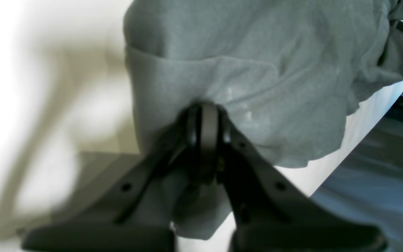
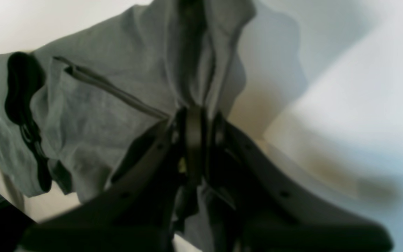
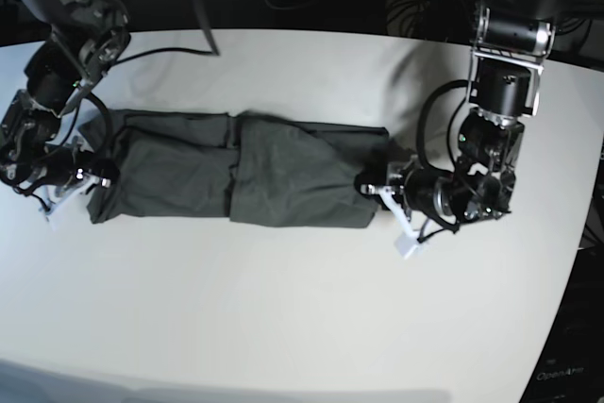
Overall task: Fold the T-shirt properly
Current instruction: 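Grasp the bundle end with the right gripper and lift it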
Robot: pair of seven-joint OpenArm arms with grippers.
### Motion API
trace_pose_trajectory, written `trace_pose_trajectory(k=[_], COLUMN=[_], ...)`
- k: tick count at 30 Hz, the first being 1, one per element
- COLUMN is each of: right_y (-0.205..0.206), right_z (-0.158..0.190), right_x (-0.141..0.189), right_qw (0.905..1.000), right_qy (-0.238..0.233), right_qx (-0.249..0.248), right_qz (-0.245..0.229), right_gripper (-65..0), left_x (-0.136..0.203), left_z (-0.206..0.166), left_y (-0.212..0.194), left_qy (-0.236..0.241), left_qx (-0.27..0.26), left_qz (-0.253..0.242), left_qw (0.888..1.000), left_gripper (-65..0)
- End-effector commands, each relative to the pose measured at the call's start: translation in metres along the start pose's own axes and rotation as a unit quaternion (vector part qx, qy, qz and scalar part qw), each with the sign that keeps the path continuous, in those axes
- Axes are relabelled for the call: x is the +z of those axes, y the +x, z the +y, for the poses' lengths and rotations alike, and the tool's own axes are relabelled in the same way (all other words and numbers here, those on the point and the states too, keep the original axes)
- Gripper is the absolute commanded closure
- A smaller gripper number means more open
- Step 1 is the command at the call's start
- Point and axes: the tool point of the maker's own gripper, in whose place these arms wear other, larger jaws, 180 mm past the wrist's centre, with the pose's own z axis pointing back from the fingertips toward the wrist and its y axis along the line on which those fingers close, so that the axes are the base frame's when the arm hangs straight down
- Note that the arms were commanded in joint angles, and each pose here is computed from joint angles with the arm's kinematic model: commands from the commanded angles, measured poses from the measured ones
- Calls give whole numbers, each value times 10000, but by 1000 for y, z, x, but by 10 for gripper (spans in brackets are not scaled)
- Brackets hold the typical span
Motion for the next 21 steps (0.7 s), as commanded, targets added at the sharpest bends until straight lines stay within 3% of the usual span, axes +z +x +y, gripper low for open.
trace_pose_trajectory(k=[1,4,10,21], right_y=[12,21,57,17], right_z=[-4,-3,20,44], right_x=[14,27,63,32], right_qw=[9997,9985,9873,9917], right_qy=[-166,-354,-766,-535], right_qx=[185,351,854,912], right_qz=[-65,-216,-1101,-726], right_gripper=[-7,-7,-7,-9], left_x=[7,7,7,6], left_z=[22,23,22,22], left_y=[-4,-4,-4,-5], left_qy=[508,515,514,513], left_qx=[-47,-51,-55,-54], left_qz=[170,172,167,176], left_qw=[9986,9985,9985,9985], left_gripper=[-18,-18,-18,-18])
